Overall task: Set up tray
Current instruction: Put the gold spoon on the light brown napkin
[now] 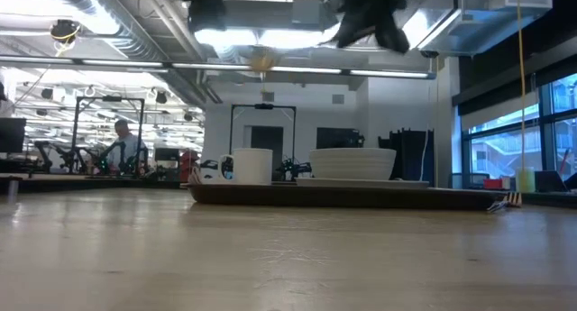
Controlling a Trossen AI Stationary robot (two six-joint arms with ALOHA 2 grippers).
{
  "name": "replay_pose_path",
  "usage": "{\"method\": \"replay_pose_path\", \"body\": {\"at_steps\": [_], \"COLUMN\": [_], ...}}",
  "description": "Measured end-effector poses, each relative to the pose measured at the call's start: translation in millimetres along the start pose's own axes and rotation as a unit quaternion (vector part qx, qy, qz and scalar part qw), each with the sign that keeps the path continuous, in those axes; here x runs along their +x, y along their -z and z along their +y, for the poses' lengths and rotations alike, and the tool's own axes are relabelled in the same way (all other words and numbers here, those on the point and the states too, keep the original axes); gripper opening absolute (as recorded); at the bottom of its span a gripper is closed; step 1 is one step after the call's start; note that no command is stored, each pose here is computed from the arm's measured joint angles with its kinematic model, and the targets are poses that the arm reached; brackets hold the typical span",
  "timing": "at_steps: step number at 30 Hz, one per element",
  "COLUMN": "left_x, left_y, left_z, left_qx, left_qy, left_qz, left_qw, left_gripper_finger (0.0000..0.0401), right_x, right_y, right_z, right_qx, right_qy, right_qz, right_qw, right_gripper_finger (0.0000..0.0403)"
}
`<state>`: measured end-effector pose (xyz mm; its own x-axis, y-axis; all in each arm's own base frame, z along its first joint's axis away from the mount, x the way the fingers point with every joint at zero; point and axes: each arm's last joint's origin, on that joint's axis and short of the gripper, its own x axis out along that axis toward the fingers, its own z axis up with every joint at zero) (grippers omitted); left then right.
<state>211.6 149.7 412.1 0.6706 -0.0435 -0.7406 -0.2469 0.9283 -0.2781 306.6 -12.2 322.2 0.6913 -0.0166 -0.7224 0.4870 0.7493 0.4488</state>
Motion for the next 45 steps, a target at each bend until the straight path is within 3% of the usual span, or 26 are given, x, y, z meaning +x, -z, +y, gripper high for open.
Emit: {"method": "replay_pose_path", "body": {"at_steps": [4, 8, 16, 20, 35, 45], "left_x": [-17, -8, 24, 30, 23, 23], "left_y": [7, 16, 29, 33, 29, 29], "left_z": [-5, -6, -4, -7, -18, -18], "left_qx": [0.002, 0.000, -0.012, -0.002, 0.055, 0.059], "left_qy": [0.027, 0.074, 0.169, 0.192, 0.170, 0.168], "left_qz": [-0.145, -0.256, -0.431, -0.469, -0.545, -0.546], "left_qw": [0.989, 0.964, 0.886, 0.862, 0.819, 0.819], "left_gripper_finger": [0.0169, 0.0170, 0.0177, 0.0174, 0.0165, 0.0146], "right_x": [-30, -46, -53, -55, -55, -51], "right_y": [-7, -18, -34, -37, -36, -37], "right_z": [1, 7, 20, 22, 25, 26], "right_qx": [-0.010, -0.033, -0.085, -0.090, -0.076, -0.066], "right_qy": [0.019, 0.003, -0.048, -0.058, -0.098, -0.105], "right_qz": [-0.090, -0.180, -0.270, -0.290, -0.275, -0.271], "right_qw": [0.996, 0.983, 0.958, 0.951, 0.953, 0.955], "right_gripper_finger": [0.0014, 0.0014, 0.0014, 0.0014, 0.0014, 0.0014]}}
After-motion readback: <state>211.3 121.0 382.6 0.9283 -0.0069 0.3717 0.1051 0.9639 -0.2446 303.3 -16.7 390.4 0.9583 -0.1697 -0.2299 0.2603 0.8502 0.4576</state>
